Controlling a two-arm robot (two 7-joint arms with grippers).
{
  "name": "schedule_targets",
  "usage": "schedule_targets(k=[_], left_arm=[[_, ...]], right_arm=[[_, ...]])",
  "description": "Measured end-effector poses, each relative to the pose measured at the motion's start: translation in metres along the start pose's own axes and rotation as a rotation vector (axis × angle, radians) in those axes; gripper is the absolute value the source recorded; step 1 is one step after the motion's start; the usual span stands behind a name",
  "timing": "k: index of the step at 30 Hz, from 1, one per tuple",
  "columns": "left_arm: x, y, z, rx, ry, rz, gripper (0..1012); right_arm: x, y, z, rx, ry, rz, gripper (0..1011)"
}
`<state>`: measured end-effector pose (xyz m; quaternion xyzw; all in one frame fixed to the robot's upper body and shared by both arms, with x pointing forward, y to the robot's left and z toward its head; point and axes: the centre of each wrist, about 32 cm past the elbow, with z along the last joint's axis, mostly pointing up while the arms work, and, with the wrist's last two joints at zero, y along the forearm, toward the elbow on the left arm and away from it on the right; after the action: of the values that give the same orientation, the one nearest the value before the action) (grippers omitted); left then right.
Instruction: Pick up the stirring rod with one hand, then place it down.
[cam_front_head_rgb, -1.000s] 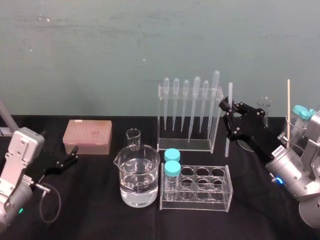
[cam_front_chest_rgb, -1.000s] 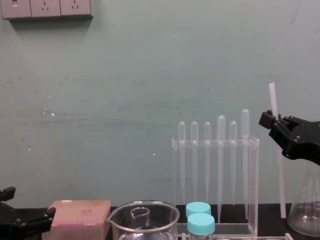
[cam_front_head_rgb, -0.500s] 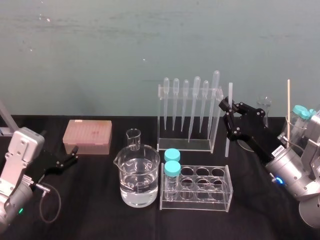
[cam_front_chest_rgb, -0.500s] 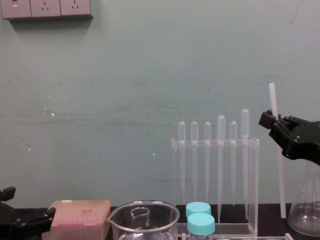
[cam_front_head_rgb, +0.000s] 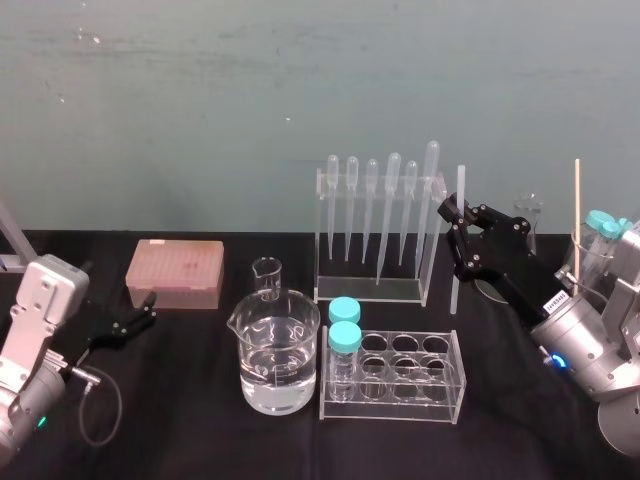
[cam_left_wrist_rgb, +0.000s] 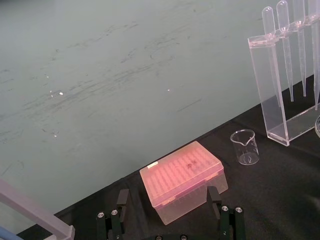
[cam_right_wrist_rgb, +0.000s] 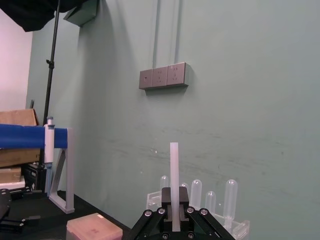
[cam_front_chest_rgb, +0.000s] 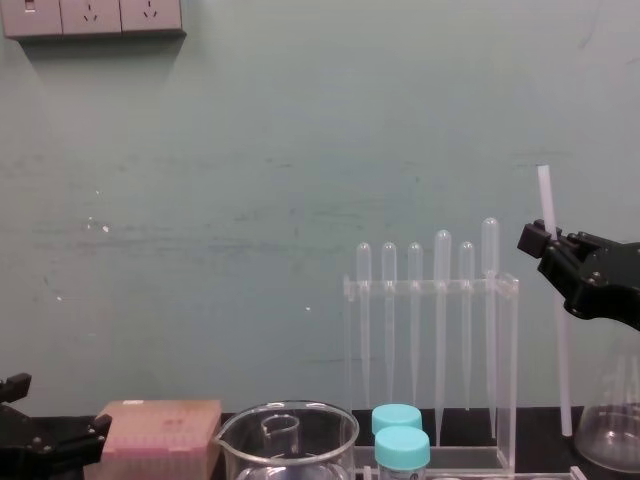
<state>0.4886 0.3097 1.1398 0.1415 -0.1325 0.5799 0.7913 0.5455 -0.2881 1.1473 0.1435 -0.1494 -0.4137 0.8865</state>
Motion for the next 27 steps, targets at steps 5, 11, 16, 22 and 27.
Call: schedule_targets(k=[5, 11, 16, 22, 27], left_arm=[[0.0000, 0.000, 0.000, 0.000, 0.000, 0.000, 1000], [0.0000, 0.000, 0.000, 0.000, 0.000, 0.000, 1000], [0.0000, 0.000, 0.000, 0.000, 0.000, 0.000, 1000], [0.0000, 0.000, 0.000, 0.000, 0.000, 0.000, 1000], [0.0000, 0.000, 0.000, 0.000, 0.000, 0.000, 1000]], right_arm=[[0.0002, 0.000, 0.002, -0.004, 0.001, -0.001, 72], [-0.0022, 0.000, 0.012, -0.016, 0.021, 0.013, 72], [-0.0057, -0.003, 0.019, -0.034, 0.030, 0.038, 72], [-0.0111, -0.007, 0.023, -0.058, 0.040, 0.080, 72], [-0.0141, -0.009, 0.024, -0.068, 0.045, 0.096, 72]])
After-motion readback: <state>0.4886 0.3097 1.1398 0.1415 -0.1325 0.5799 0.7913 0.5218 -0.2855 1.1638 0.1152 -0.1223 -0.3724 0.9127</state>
